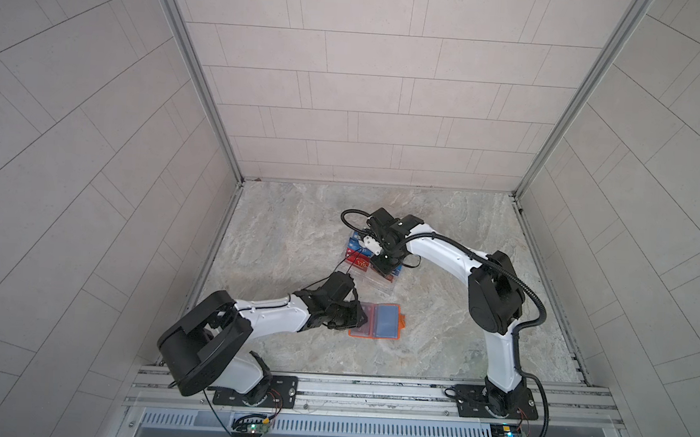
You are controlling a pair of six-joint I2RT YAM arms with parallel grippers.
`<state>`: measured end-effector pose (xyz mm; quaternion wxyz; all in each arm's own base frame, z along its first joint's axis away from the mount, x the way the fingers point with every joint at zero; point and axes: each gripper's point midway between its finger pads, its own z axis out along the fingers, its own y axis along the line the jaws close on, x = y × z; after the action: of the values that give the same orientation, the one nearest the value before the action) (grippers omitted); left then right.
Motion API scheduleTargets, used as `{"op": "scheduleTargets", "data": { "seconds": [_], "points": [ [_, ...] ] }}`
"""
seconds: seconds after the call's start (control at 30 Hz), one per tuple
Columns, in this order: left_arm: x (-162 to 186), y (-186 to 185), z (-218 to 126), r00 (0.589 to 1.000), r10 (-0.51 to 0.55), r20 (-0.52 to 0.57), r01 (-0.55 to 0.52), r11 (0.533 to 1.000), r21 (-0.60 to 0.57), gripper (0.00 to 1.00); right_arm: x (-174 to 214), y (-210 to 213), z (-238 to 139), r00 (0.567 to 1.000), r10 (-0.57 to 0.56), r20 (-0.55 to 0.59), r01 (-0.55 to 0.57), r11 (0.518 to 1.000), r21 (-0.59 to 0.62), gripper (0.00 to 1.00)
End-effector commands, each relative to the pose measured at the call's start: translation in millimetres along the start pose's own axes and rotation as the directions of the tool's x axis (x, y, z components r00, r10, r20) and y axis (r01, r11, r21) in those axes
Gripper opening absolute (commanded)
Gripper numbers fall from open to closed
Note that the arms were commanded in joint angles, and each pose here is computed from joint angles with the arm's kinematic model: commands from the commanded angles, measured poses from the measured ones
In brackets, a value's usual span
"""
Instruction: Put the credit cards into the card holder
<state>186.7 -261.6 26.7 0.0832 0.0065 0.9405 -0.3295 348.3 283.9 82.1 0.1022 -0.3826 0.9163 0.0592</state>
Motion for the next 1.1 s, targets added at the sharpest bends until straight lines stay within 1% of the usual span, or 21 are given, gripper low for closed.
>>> {"op": "scheduleTargets", "data": {
  "seconds": [0.0,0.1,0.23,0.6,0.73,0.9,0.97,1.07],
  "points": [
    [9,9,1,1.000,-0.011,-0.026,0.010,1.000,-0.026,0.30,1,-1,-2,0.999,-0.032,-0.015,0.032,0.999,0.015,0.10],
    [10,10,1,1.000,-0.016,-0.027,0.015,1.000,-0.025,0.30,0,-1,-5,0.999,-0.035,-0.010,0.035,0.999,0.016,0.07],
    [11,10,1,0.999,-0.017,-0.028,0.017,1.000,-0.026,0.30,-1,-3,-10,0.999,-0.034,-0.001,0.034,0.999,0.026,0.00],
    [12,12,0,0.999,-0.020,-0.029,0.019,0.999,-0.035,0.29,-10,-3,-39,0.995,-0.046,0.090,0.042,0.998,0.045,0.00],
    [15,14,3,0.999,-0.029,-0.039,0.028,0.999,-0.029,0.27,-15,-2,-53,0.989,-0.028,0.147,0.021,0.999,0.047,0.00],
    [11,13,-1,1.000,-0.021,-0.006,0.021,0.999,-0.026,0.27,-17,2,-77,0.971,0.065,0.231,-0.059,0.998,-0.035,0.00],
    [8,10,-1,1.000,-0.018,0.000,0.018,1.000,-0.019,0.27,-15,6,-87,0.958,0.119,0.260,-0.097,0.991,-0.095,0.00],
    [7,9,0,1.000,-0.017,0.001,0.017,1.000,-0.009,0.27,-6,22,-94,0.947,0.197,0.253,-0.141,0.965,-0.223,0.00]
  ]
}}
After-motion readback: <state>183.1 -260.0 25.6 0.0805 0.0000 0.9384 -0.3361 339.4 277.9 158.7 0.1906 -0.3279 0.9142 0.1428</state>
